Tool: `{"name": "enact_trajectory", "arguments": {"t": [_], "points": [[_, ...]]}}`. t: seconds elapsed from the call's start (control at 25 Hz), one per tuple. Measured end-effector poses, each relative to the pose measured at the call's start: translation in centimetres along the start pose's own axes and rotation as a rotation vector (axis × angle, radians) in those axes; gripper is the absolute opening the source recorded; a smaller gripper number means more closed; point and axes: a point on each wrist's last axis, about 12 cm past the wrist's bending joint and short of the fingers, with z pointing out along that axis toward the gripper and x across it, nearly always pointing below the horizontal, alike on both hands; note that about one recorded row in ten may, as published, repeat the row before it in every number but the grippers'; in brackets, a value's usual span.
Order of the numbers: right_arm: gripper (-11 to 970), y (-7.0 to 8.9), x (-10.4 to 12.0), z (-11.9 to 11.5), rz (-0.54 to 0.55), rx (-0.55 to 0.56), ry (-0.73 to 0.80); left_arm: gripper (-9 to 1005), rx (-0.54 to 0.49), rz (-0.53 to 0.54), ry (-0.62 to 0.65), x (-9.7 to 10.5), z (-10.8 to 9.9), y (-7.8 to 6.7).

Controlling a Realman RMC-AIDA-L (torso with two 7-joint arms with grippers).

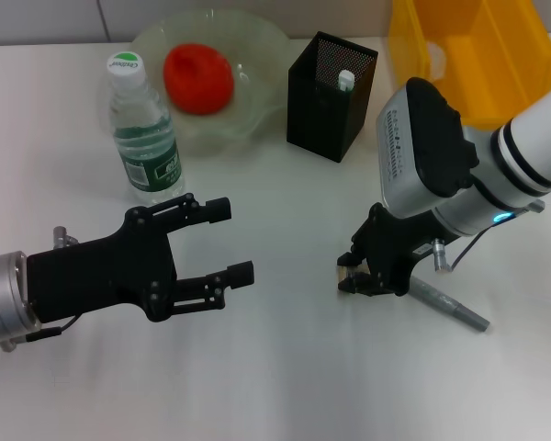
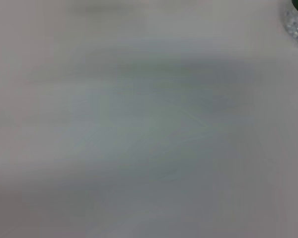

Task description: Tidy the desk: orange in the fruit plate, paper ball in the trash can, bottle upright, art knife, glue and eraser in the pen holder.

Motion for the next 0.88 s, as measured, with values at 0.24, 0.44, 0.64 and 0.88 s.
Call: {"name": "enact_trajectory", "arguments": {"t": [0.24, 0.44, 0.64, 0.88], "points": [[292, -0.5, -0.5, -1.6, 0.049, 0.012, -0.046, 817, 0.004, 0.001, -0.005, -0.1, 0.0, 0.0], [259, -1.9, -1.6, -5.6, 0.164, 0.072, -0.148, 817, 0.005, 0.001, -0.006, -0.1, 0.0, -0.1], [277, -3.8, -2.6, -10.2, 0.29, 0.201, -0.297, 817, 0.007, 0.001, -0.007, -0.1, 0.1, -0.1], [299, -6.0, -2.8, -12.4, 0.414, 0.372, -0.41, 817, 0.015, 0.001, -0.013, -0.1, 0.1, -0.1]]}}
